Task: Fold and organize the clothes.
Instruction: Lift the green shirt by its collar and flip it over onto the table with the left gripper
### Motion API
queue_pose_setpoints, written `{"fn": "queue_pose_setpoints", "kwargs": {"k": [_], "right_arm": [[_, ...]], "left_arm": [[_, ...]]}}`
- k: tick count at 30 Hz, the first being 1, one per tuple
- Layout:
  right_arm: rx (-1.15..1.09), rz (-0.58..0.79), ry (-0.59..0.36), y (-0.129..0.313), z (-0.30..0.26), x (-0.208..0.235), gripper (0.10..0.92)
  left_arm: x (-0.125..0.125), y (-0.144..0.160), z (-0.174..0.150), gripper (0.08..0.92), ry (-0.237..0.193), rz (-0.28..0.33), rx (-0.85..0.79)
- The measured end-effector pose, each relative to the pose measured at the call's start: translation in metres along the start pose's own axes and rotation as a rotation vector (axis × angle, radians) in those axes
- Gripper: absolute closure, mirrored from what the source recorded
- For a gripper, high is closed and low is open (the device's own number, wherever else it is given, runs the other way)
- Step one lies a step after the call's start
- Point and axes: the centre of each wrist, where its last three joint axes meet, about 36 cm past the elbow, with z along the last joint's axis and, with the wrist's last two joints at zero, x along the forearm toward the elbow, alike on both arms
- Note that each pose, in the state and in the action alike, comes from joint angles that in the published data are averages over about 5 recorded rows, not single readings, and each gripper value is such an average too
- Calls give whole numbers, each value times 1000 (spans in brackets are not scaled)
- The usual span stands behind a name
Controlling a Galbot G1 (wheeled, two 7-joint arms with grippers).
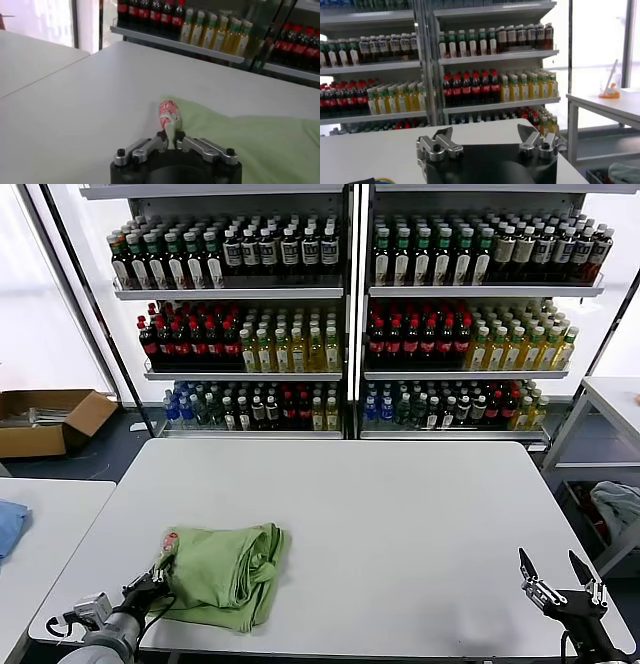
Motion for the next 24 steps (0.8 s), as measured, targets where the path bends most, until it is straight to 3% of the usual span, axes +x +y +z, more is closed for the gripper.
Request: {"fn": "queue_pose_setpoints", "kwargs": {"k": [9, 18, 24], "right_arm": [[0, 3, -16, 1, -6, -1, 200], [-9, -6, -31, 7, -10, 0, 200], [-11, 0, -30, 5, -9, 2, 200]], "left_arm": [[14, 41, -23, 882, -85, -85, -16], [35, 119, -106, 882, -218, -232, -115], [47, 124, -146, 882, -281, -251, -177]]}}
